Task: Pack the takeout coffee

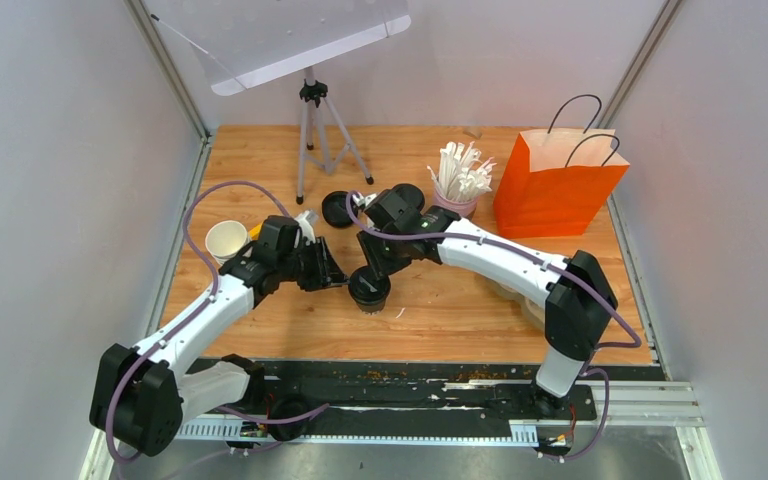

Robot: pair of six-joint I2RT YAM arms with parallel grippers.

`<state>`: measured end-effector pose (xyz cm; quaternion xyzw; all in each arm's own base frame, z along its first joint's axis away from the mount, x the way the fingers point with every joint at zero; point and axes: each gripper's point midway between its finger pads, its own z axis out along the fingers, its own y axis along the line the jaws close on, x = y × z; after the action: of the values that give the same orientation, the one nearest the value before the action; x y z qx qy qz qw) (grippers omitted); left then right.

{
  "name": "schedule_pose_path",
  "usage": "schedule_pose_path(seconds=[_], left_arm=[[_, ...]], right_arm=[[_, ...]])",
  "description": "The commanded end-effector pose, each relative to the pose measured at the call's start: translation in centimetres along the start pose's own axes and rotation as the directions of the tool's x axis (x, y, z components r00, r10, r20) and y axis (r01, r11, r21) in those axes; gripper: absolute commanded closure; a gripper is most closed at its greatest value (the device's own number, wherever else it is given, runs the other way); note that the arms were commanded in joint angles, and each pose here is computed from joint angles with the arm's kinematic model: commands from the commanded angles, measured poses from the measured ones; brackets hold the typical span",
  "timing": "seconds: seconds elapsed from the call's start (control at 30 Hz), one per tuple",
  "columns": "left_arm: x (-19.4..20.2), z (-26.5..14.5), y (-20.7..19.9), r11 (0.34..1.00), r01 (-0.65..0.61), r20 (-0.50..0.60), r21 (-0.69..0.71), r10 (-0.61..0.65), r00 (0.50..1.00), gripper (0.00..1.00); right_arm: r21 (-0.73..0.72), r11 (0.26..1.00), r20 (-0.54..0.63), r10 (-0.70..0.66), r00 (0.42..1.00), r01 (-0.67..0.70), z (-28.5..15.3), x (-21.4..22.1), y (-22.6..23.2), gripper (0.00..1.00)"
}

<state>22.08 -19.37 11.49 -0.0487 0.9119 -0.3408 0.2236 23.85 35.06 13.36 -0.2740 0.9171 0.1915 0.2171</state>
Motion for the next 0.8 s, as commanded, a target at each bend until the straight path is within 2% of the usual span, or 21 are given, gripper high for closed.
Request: schedule_pose_path(seconds=[0.0,0.27,0.37,0.47,0.57,0.67,0.77], left_arm=[[2.8,0.3,5.7,0.973,-0.040,-0.114,-0.228,0.014,0.993,0.68],[6.0,0.9,9.2,0.946,-0.041,-0.204,-0.321,-0.026,0.979,0.74],[6.0,0.9,9.3,0.944,-0.045,-0.201,-0.326,-0.023,0.979,0.74],[5.2,0.6,7.8,0.957,-0.047,-0.200,-0.287,-0.012,0.980,0.74],[4.4,0.5,4.6,0.985,0.005,-0.183,-0.173,-0.037,0.982,0.71],[3.9,-0.1,2.7,0.993,0.038,-0.166,-0.108,-0.055,0.985,0.69],[3.3,-0.7,1.2,0.997,0.051,-0.147,-0.061,-0.060,0.987,0.61]], right_arm=[[0.015,1.000,-0.066,0.028,0.997,-0.027,1.2,2.8,-0.6,0.66],[0.023,0.999,-0.085,0.039,0.996,-0.037,1.8,4.0,-1.1,0.66],[0.023,0.999,-0.087,0.040,0.995,-0.038,1.8,4.2,-1.1,0.66],[0.021,0.999,-0.079,0.034,0.996,-0.033,1.5,3.8,-1.1,0.66],[0.013,1.000,-0.047,0.028,0.999,-0.027,0.9,1.9,-1.2,0.65],[-0.005,1.000,-0.008,0.016,1.000,-0.016,0.0,-0.3,-1.1,0.60],[-0.033,0.999,0.027,0.002,1.000,-0.001,-1.2,-2.3,-0.4,0.53]])
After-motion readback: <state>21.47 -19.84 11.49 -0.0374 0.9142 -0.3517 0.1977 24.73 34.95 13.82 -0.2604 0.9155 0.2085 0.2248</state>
